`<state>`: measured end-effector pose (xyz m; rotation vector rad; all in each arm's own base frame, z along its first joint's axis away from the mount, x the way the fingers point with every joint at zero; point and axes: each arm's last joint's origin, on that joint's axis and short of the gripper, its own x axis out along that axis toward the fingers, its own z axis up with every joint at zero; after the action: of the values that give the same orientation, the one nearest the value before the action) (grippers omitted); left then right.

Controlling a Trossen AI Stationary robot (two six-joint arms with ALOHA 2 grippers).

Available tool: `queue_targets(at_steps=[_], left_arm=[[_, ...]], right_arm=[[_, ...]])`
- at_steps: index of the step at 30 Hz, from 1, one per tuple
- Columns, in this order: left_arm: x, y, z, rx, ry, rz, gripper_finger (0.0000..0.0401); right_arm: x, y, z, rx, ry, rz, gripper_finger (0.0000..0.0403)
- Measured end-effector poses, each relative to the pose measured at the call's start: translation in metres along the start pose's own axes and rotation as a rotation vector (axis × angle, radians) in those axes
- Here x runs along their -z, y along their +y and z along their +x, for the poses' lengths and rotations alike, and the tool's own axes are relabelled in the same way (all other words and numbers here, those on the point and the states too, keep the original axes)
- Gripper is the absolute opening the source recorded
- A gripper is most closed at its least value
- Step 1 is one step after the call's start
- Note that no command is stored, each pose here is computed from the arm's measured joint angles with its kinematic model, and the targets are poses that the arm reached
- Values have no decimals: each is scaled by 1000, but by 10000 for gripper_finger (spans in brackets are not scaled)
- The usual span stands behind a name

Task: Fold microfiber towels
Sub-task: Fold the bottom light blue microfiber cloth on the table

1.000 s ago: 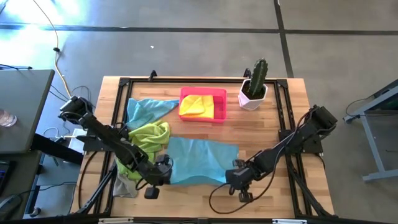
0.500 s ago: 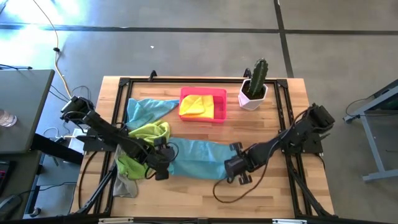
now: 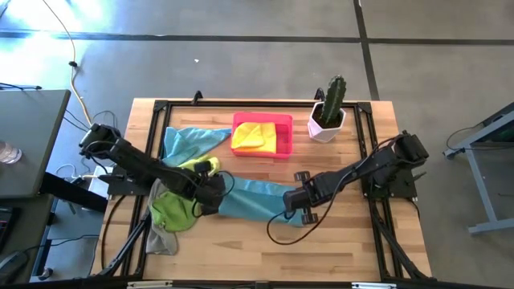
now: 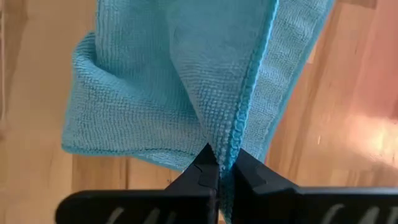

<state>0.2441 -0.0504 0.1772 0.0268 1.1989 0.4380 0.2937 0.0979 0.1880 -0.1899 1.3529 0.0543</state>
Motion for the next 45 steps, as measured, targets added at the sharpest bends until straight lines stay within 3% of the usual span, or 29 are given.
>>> queue_targets(at_steps=[7, 15, 21, 28, 33, 37, 43, 45], left_arm=[[-9, 18, 8, -66, -4, 80, 0], [-16, 27, 24, -55, 34, 131, 0], [-17, 27, 41, -74, 69, 164, 0], [-23, 25, 49, -90, 33, 231, 0], [-23, 28, 46, -179, 25, 360, 0], [-26, 30, 44, -248, 15, 394, 6], [-26, 22, 42, -33, 29, 318, 27], [-26, 19, 41, -13, 26, 319, 40]], right_arm=[[3, -3, 0, -6, 35, 76, 0], [2, -12, 4, 32, 52, 128, 3], [5, -19, 6, 46, 90, 162, 59], [17, -17, 3, -16, 234, 403, 130], [8, -8, 3, -81, 159, 524, 134], [4, 3, 2, -87, 103, 574, 133], [2, 21, 8, -67, 26, 554, 133], [1, 24, 11, -64, 25, 545, 133]])
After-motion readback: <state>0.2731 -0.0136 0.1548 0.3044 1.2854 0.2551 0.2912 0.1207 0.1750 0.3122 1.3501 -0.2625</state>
